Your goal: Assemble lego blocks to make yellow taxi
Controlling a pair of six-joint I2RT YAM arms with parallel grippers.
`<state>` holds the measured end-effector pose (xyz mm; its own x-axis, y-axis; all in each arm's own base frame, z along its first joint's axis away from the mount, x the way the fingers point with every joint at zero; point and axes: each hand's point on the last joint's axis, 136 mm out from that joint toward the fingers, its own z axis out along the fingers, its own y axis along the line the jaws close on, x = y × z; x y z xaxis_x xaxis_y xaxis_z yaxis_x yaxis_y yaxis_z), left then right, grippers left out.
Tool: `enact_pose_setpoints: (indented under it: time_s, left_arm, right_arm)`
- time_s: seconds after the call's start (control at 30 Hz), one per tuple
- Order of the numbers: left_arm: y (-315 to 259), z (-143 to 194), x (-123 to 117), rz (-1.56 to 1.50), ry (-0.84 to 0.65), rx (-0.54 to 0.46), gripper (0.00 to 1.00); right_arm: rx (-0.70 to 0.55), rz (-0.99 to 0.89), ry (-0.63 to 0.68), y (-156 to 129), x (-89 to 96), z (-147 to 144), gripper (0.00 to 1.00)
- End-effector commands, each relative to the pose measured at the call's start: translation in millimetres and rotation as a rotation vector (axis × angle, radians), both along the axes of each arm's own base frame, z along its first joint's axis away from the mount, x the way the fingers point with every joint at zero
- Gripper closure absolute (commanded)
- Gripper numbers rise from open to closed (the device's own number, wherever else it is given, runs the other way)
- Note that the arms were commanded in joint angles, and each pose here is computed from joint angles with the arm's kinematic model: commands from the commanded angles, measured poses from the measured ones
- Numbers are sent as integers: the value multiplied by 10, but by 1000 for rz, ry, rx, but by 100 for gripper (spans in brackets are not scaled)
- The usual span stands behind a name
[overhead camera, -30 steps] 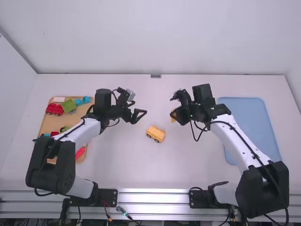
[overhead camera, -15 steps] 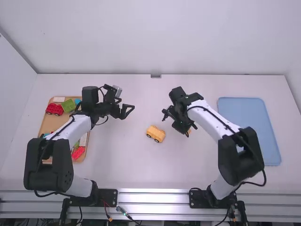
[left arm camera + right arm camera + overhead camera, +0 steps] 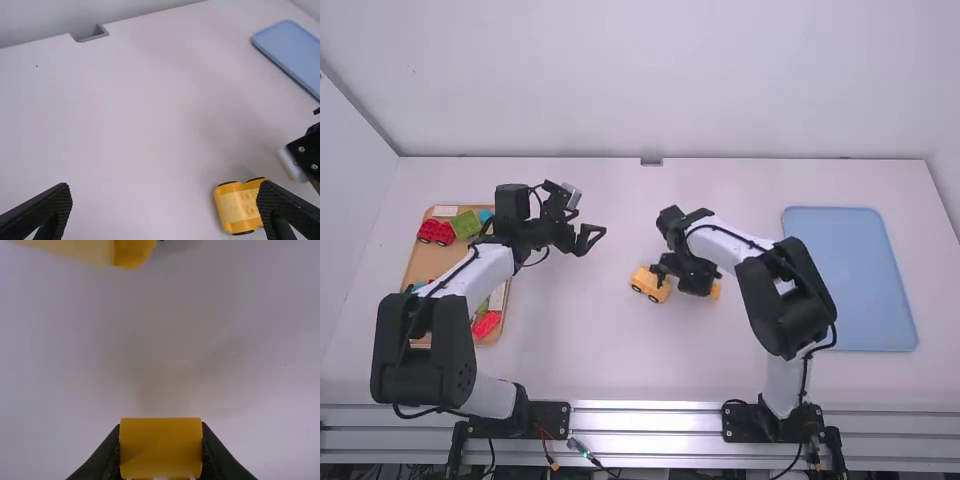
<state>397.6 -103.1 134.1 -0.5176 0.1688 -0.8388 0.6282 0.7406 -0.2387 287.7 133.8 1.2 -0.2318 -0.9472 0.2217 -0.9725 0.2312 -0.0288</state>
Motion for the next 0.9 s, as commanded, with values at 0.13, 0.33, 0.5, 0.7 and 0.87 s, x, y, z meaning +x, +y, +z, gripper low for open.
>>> enact_pose_setpoints:
  time_s: [0.13, 0.33, 0.5, 0.7, 0.87]
  left_arm:
    - [-22, 88, -7, -50, -60, 41, 1]
    - [-19, 85, -7, -48, -59, 41, 1]
    - [-19, 85, -7, -48, -59, 41, 1]
    - [-19, 86, -6, -68, -86, 65, 1]
    - [-19, 90, -3, -77, -100, 75, 1]
  right_arm:
    - [39, 11, 25, 83, 34, -31, 98]
    - [76, -23, 49, 75, 50, -108, 97]
    - [79, -47, 56, 17, 72, -135, 100]
    - [91, -45, 36, 52, 115, -144, 88]
    - [103, -31, 37, 112, 103, -149, 74]
